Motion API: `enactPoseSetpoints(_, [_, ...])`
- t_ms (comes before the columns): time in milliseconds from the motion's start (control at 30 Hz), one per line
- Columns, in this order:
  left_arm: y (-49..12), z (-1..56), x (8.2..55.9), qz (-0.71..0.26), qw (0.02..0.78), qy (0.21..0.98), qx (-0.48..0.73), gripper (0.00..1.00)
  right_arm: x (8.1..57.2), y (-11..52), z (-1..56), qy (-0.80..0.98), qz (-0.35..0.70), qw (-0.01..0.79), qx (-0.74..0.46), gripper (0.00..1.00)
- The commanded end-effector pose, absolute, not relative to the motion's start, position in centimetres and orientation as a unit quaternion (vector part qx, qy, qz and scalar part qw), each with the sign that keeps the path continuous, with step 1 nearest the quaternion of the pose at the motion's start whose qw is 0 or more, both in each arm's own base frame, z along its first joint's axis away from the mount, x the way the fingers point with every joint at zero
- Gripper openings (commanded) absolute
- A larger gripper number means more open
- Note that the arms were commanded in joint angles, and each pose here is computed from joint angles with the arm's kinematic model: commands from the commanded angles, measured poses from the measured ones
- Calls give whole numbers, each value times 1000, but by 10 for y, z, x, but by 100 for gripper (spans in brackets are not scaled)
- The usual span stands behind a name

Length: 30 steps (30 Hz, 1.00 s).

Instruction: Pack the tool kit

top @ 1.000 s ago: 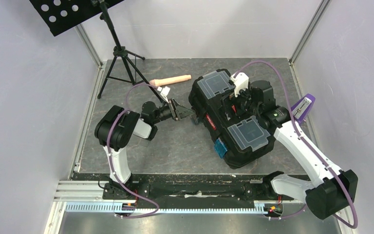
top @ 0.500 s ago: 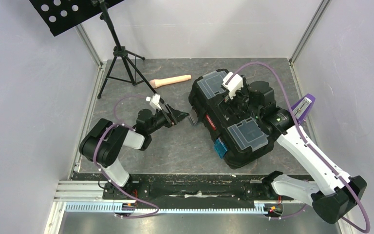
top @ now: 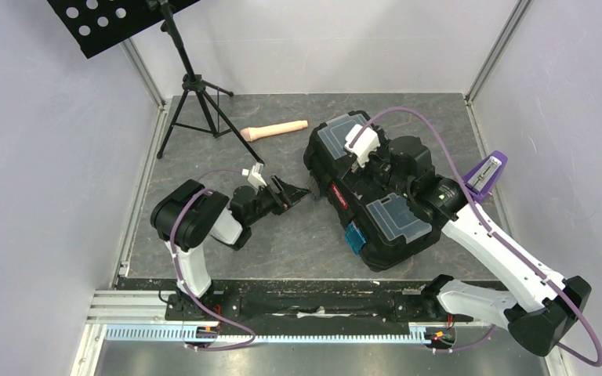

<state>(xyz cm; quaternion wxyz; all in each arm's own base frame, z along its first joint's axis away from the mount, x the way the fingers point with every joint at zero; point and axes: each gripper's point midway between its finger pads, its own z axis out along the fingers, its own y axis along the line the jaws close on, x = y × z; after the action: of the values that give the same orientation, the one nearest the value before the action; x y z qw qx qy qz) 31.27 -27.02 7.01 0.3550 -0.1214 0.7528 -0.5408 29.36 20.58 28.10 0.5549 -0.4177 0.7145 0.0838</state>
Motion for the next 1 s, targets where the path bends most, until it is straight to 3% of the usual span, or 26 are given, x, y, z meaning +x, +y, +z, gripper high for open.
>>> enactPoseSetpoints(0, [-276, 84, 321, -545, 389, 734, -115, 84, 299, 211, 296, 700, 65, 576, -417, 98])
enactPoseSetpoints(233, [-257, 97, 327, -526, 410, 726, -168, 83, 279, 240, 294, 666, 28, 570, -480, 98])
enactPoseSetpoints(467, [-225, 109, 328, -422, 399, 790, -197, 87, 242, 277, 269, 585, -109, 525, -608, 98])
enactPoseSetpoints(767, [-116, 145, 323, -277, 396, 839, -249, 95, 220, 312, 200, 496, -258, 430, -709, 98])
enactPoseSetpoints(967, [-76, 153, 313, -244, 412, 837, -263, 96, 218, 322, 156, 444, -319, 379, -746, 98])
